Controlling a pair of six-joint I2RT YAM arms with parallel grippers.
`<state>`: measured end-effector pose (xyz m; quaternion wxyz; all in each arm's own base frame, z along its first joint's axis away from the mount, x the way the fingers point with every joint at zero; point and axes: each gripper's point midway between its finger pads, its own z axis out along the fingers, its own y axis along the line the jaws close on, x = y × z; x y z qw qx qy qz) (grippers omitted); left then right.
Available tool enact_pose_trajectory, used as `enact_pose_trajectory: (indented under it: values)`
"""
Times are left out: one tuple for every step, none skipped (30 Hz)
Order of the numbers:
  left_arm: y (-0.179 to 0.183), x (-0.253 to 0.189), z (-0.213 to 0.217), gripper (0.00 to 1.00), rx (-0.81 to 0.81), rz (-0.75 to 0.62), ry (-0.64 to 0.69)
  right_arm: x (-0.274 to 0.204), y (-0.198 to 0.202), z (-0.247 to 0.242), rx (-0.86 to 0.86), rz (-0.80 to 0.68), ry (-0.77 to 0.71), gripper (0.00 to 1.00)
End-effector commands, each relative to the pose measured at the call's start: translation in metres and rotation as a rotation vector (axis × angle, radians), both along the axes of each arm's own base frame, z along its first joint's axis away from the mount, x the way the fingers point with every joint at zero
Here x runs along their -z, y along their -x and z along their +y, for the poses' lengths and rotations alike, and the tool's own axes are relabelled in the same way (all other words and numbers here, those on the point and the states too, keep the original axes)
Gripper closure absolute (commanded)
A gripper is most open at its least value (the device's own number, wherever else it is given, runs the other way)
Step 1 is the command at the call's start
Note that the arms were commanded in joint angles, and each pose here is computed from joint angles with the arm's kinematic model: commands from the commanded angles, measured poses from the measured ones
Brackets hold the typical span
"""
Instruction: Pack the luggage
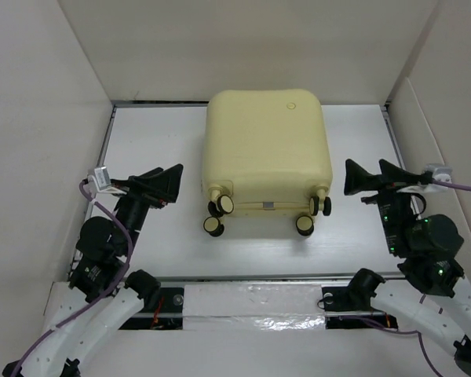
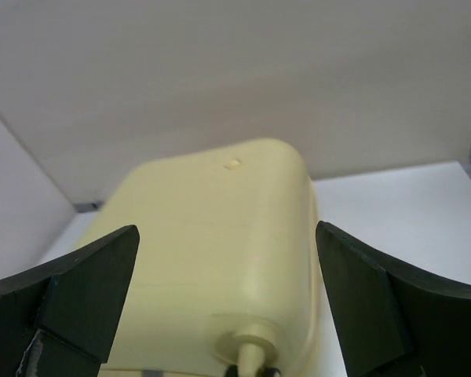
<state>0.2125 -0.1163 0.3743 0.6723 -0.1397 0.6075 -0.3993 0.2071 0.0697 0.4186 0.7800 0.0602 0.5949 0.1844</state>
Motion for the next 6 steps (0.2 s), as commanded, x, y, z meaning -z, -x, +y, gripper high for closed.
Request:
enact_pose_trajectory:
  values:
    - [0.010, 0.000, 0.001, 0.01, 0.023, -0.009, -0.064, 0.048, -0.019, -0.012, 0.134, 0.147, 0.078, 0.00]
    - [0.011, 0.002, 0.001, 0.01, 0.024, -0.011, -0.065, 0.052, -0.024, -0.012, 0.140, 0.157, 0.086, 0.00]
    - [0.010, 0.005, 0.000, 0.01, 0.026, -0.008, -0.068, 0.054, -0.027, -0.002, 0.096, 0.162, 0.100, 0.00]
    - [0.010, 0.005, 0.001, 0.01, 0.025, -0.005, -0.065, 0.057, -0.030, 0.003, 0.078, 0.169, 0.102, 0.00]
    - [0.010, 0.005, 0.002, 0.01, 0.019, -0.004, -0.064, 0.060, -0.035, 0.007, 0.070, 0.184, 0.116, 0.00]
    - [0.010, 0.004, 0.002, 0.01, 0.018, -0.006, -0.061, 0.059, -0.035, 0.016, 0.029, 0.181, 0.118, 0.00]
